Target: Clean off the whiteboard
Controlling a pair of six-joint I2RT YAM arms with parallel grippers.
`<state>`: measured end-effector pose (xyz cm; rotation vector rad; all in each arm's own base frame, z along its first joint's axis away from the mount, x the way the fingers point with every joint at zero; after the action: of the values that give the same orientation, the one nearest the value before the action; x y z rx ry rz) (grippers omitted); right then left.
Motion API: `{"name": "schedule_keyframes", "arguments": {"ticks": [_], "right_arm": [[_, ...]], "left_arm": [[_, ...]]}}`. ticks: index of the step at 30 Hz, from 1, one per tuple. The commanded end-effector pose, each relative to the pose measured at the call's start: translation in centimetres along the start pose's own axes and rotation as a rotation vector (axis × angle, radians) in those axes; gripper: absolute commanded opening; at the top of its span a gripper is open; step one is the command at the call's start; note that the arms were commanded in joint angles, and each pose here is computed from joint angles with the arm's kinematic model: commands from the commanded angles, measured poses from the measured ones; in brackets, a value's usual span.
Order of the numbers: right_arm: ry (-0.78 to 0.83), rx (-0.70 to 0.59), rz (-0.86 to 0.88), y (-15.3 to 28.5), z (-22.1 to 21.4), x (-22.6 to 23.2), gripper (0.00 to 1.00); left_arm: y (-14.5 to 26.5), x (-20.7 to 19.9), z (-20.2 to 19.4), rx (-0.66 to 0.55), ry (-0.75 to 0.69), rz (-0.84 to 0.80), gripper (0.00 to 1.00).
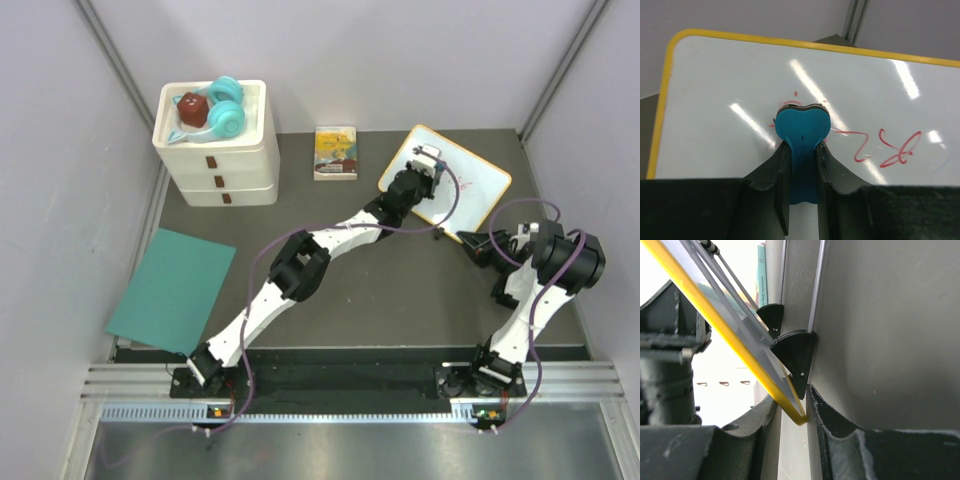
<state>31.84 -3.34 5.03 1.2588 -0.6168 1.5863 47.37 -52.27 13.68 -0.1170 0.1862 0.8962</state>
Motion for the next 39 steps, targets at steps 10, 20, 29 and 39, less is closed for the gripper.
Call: {"name": "schedule_keyframes", "arguments": {"ticks": [10, 20, 29, 39], "right_arm": [[0.009, -0.011, 0.03, -0.1, 0.2, 0.5, 0.0], [0.012, -0.012, 0.029, 0.0, 0.1, 0.5, 0.0], [0.016, -0.015, 0.034, 0.0, 0.2, 0.6, 0.0], [0.016, -0.014, 0.035, 0.0, 0.2, 0.6, 0.0]], "left_arm": [[0.2, -3.9, -1.0, -0.027, 0.106, -0.26, 0.0], [1.3, -8.6, -0.6, -0.056, -0.046, -0.38, 0.0], [0.0, -3.9, 1.7, -0.114, 0.029, -0.15, 0.0], [1.2, -1.4, 5.4, 0.012, -0.084, -0.116, 0.0]]}}
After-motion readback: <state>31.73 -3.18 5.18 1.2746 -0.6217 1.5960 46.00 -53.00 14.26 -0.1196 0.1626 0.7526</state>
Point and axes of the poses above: each gripper's point midway between its finger pads, its own y axis back along the fingers, its own x axis along the line the jaws close on, z = x × y, the point moved 6 cm from there along y, back along the fingers, and after that the axes turned 6 degrees about y, right-handed, at the moved point
